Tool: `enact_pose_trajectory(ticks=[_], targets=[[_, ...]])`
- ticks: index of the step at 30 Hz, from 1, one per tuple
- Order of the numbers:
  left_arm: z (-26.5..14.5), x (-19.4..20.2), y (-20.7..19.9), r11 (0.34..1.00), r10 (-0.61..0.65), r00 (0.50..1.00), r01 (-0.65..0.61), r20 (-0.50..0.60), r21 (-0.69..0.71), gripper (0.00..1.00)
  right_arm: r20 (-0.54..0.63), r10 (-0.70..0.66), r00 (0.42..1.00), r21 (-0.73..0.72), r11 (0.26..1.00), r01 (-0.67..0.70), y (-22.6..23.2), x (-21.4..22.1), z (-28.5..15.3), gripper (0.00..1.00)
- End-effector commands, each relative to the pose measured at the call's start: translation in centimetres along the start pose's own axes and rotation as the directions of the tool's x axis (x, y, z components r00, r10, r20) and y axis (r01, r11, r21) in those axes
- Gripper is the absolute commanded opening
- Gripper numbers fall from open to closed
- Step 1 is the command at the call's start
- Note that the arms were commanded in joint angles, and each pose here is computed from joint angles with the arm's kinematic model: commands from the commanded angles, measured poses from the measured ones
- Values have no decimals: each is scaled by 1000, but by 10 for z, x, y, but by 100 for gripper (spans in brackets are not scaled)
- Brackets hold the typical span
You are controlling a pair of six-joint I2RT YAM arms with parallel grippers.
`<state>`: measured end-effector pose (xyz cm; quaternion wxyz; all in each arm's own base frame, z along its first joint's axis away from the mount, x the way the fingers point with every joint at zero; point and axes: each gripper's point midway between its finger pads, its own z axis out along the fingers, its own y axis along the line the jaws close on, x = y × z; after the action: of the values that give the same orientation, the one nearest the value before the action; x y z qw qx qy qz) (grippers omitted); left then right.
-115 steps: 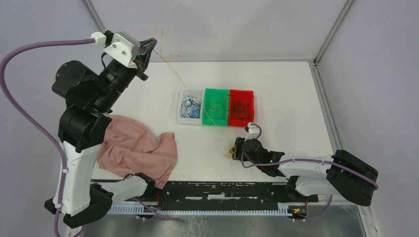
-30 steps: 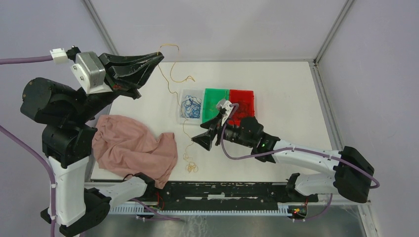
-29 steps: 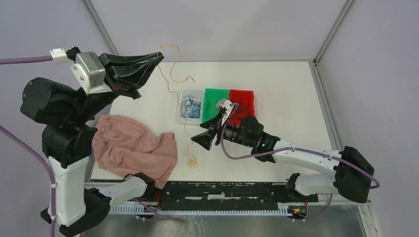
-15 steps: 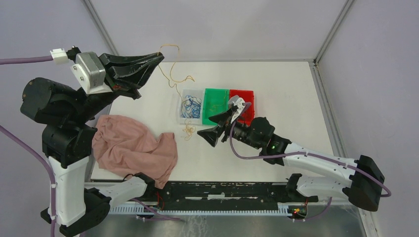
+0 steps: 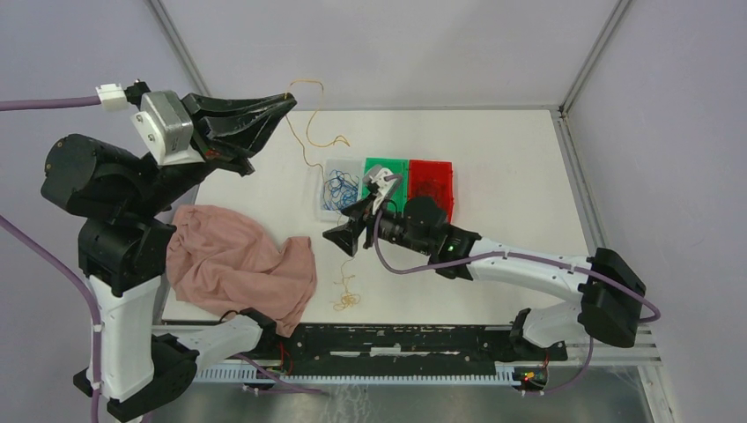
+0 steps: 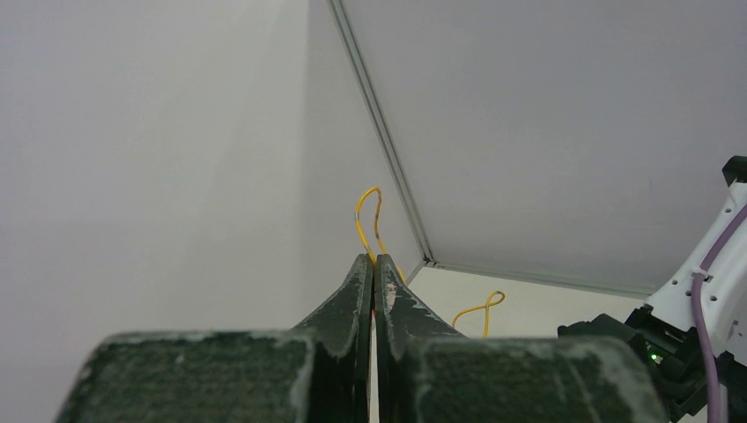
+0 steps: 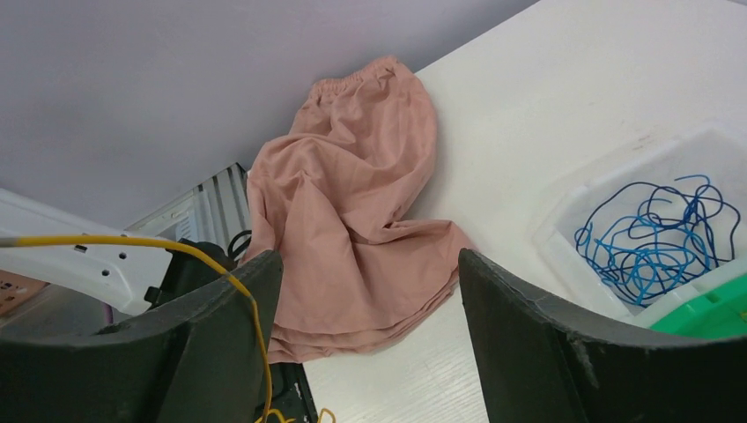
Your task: Untangle the cables
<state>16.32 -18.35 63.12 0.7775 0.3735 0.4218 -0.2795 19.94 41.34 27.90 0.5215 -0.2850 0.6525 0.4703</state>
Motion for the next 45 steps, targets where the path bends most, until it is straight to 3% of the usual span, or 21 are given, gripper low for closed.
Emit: enact_pose_trajectory(ticks=[1,7,14,24,30,40,45], targets=[[1,-18,1,1000,9,998,-9,54,0,3,9,1,1000,2,1000,-1,4,-4,15,78],[0,-32,1,1000,12,996,-12,86,0,3,-75,56,996,22,998,-55,-6,43,20,68],[-3,-52,-3,1000,-7,991,5,131,16,3,-116,99,988,23,995,-97,-13,79,25,49],[-9,-72,0,1000,19,984,-17,178,-13,3,-179,136,974,45,990,-130,-20,111,25,43],[-13,-86,17,991,91,972,-69,215,-111,3,-238,149,960,100,987,-128,-36,148,14,40],[-29,-136,55,924,280,913,-172,298,-342,3,-285,195,938,199,970,-141,-60,202,-20,42],[-23,-122,55,931,259,930,-168,261,-325,3,-255,207,944,205,966,-157,-60,196,-29,47]])
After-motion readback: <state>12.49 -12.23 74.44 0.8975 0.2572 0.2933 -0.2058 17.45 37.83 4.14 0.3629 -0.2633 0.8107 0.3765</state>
